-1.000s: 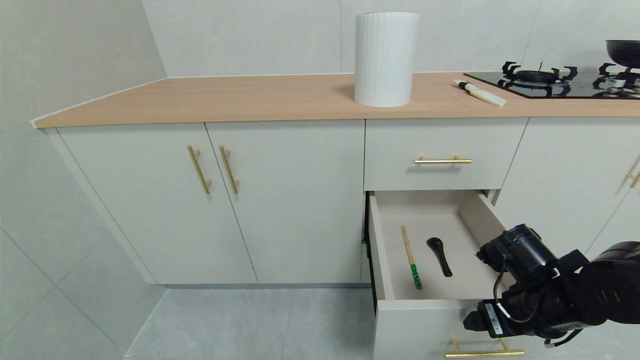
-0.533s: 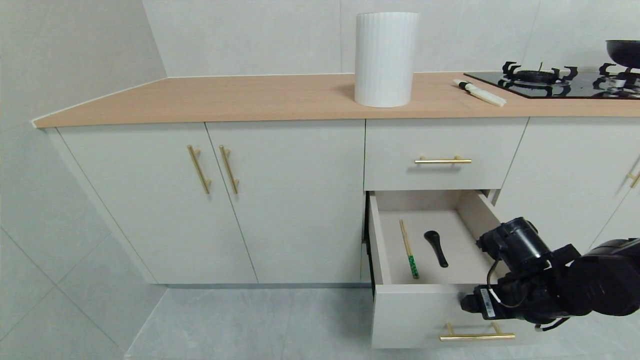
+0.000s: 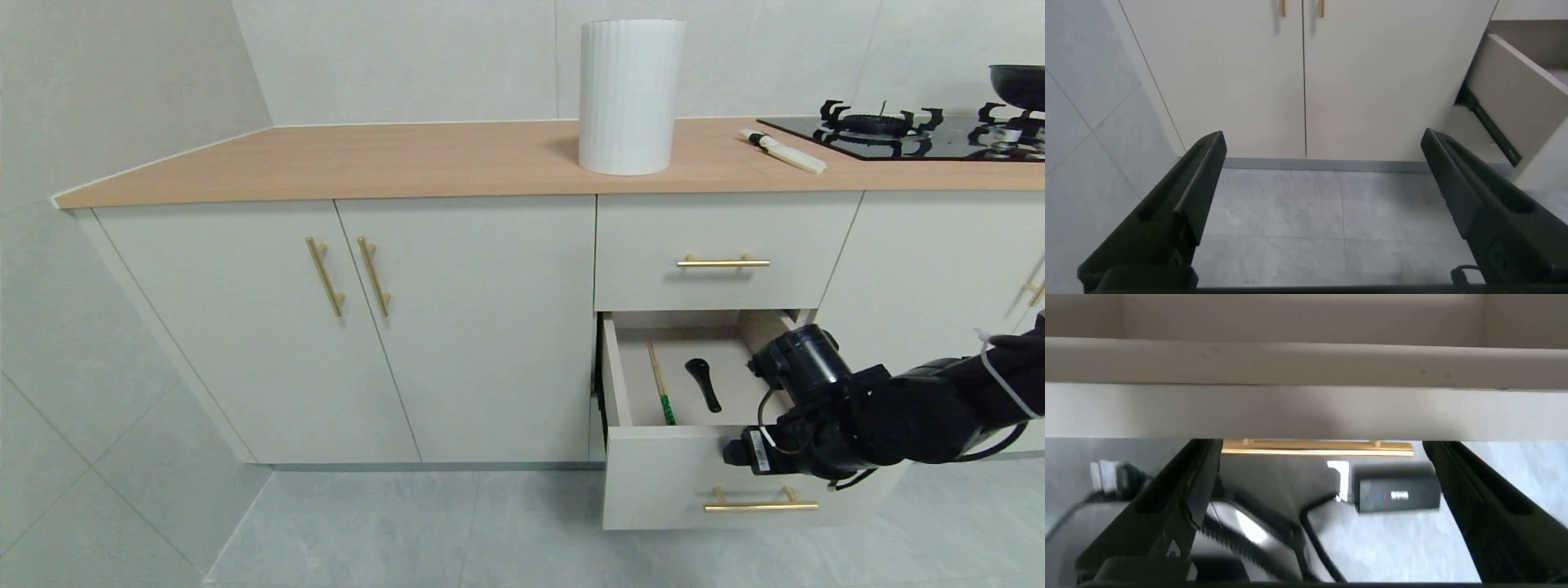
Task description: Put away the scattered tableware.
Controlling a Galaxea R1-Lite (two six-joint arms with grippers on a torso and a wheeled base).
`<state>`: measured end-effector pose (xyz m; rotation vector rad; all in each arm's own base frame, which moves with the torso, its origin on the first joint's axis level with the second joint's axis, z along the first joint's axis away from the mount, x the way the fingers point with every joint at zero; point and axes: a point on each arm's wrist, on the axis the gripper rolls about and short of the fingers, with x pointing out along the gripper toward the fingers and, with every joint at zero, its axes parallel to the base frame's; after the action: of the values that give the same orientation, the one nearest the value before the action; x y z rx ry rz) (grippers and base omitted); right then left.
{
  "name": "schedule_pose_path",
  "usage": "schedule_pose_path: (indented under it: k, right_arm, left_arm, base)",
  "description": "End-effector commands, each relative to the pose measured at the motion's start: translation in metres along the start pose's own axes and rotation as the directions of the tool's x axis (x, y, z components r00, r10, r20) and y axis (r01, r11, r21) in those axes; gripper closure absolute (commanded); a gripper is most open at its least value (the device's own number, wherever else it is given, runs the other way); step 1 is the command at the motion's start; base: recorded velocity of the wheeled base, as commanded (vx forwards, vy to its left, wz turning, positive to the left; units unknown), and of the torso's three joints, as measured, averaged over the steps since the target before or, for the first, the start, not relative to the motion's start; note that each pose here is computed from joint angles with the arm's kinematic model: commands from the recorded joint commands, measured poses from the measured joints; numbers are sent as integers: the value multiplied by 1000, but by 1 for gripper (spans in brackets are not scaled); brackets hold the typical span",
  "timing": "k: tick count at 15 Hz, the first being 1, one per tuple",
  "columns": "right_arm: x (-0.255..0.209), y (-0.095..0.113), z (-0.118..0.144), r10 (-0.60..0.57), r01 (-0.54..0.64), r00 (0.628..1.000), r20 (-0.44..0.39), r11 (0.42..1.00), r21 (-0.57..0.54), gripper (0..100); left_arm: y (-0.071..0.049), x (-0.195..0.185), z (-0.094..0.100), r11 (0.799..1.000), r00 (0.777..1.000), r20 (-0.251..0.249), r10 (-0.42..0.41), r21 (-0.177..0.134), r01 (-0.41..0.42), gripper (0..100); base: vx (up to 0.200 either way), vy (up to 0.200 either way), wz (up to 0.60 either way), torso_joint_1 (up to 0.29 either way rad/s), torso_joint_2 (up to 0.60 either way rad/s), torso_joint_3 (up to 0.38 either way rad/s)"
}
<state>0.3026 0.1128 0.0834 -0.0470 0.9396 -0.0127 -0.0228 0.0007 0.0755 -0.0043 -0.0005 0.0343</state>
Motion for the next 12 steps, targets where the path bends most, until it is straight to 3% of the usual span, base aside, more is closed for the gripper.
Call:
schedule_pose_path:
  k: [1,12]
  right_arm:
    - [13,1,15,0,0,1000,20,1000,2,0]
    - [56,0,77,-12,5,990,140,999,51,0]
  left_arm:
    - [0,0,0,1000,1000,0,1,0,-1,0]
    - [0,0,0,1000,1000,0,3,0,-3,0]
  base:
    - [0,0,0,0,0,0]
    - [0,0,0,0,0,0]
